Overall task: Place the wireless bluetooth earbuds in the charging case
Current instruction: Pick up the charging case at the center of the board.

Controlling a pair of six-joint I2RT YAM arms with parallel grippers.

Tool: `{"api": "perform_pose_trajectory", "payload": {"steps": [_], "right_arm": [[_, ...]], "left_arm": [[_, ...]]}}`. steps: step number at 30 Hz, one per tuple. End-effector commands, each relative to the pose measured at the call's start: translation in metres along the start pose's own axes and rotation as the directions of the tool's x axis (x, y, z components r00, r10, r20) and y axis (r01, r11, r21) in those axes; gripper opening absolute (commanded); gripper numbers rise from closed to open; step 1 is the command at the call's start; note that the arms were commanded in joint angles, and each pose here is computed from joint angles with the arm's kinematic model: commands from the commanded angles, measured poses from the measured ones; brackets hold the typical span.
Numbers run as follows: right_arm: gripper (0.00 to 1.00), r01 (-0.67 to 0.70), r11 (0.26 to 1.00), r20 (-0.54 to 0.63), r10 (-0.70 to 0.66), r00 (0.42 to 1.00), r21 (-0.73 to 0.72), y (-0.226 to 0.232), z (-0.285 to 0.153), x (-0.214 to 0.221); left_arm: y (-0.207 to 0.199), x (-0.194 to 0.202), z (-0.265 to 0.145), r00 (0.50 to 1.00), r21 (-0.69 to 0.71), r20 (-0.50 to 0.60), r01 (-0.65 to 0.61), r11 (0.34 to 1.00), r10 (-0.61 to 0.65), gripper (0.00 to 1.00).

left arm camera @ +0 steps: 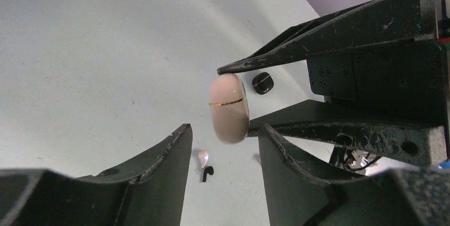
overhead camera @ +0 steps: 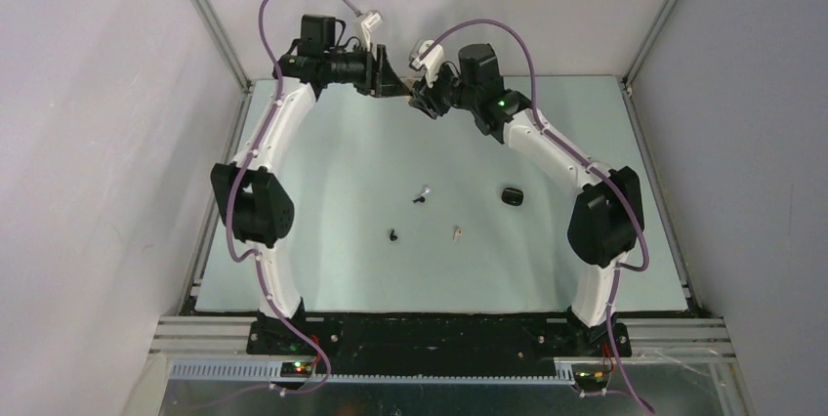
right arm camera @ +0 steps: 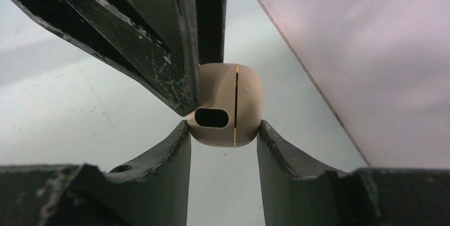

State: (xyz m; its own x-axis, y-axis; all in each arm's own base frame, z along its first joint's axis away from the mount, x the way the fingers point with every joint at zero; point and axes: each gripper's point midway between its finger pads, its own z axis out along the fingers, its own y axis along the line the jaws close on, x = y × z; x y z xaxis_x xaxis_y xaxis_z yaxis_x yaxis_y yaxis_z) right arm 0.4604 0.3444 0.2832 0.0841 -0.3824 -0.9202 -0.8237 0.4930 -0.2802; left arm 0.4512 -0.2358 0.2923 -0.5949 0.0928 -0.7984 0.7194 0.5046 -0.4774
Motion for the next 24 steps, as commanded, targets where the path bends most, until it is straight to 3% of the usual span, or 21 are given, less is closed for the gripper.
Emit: {"api": "perform_pose_trajectory", "payload": {"steps": [1, 5, 11, 13, 14, 17, 19, 22, 24], "right_arm": [[0.18, 0.03, 1.0, 0.092, -0.03, 0.995, -0.005, -0.0002, 0.0008, -0.0355], [0.18, 0.035, 0.999, 0.099, -0.034, 0.995, -0.008, 0.002, 0.0015, -0.0379], [0.18, 0.039, 0.999, 0.102, -0.039, 0.994, 0.006, -0.0001, 0.0016, -0.0393], [0.18, 0.044, 0.999, 0.103, -0.045, 0.994, 0.011, -0.0005, 0.0013, -0.0402], [0.18, 0.046, 0.999, 0.105, -0.047, 0.993, 0.017, -0.0017, 0.0013, -0.0407], [0.18, 0.045, 0.999, 0.108, -0.048, 0.993, 0.031, -0.0038, 0.0005, -0.0417], [0.18, 0.043, 0.998, 0.11, -0.047, 0.993, 0.04, -0.0052, -0.0004, -0.0421], [0.17, 0.044, 0.997, 0.102, -0.049, 0.994, 0.058, -0.007, -0.0013, -0.0398], [0.17, 0.048, 0.997, 0.097, -0.054, 0.994, 0.059, -0.0065, -0.0018, -0.0383]], "left_arm": [[-0.0087, -0.0004, 0.0093, 1.0, 0.062, 0.008, -0.012, 0.998, 0.012, 0.55], [-0.0102, -0.0016, 0.0119, 1.0, 0.082, 0.018, -0.023, 0.996, 0.022, 0.5], [-0.0133, -0.0025, 0.0143, 0.999, 0.105, 0.027, -0.034, 0.994, 0.032, 0.31], [-0.0136, -0.002, 0.0144, 0.999, 0.105, 0.027, -0.034, 0.994, 0.032, 0.29], [-0.0137, -0.002, 0.0145, 0.999, 0.105, 0.027, -0.034, 0.994, 0.031, 0.3], [-0.0129, -0.0012, 0.0143, 0.999, 0.1, 0.025, -0.029, 0.995, 0.026, 0.49], [-0.0119, -0.0008, 0.0141, 1.0, 0.097, 0.025, -0.021, 0.995, 0.019, 0.54], [-0.0122, 0.0001, 0.0133, 1.0, 0.097, 0.023, -0.012, 0.995, 0.01, 0.53], [-0.0118, 0.001, 0.0125, 1.0, 0.101, 0.021, -0.004, 0.995, 0.002, 0.46]]}}
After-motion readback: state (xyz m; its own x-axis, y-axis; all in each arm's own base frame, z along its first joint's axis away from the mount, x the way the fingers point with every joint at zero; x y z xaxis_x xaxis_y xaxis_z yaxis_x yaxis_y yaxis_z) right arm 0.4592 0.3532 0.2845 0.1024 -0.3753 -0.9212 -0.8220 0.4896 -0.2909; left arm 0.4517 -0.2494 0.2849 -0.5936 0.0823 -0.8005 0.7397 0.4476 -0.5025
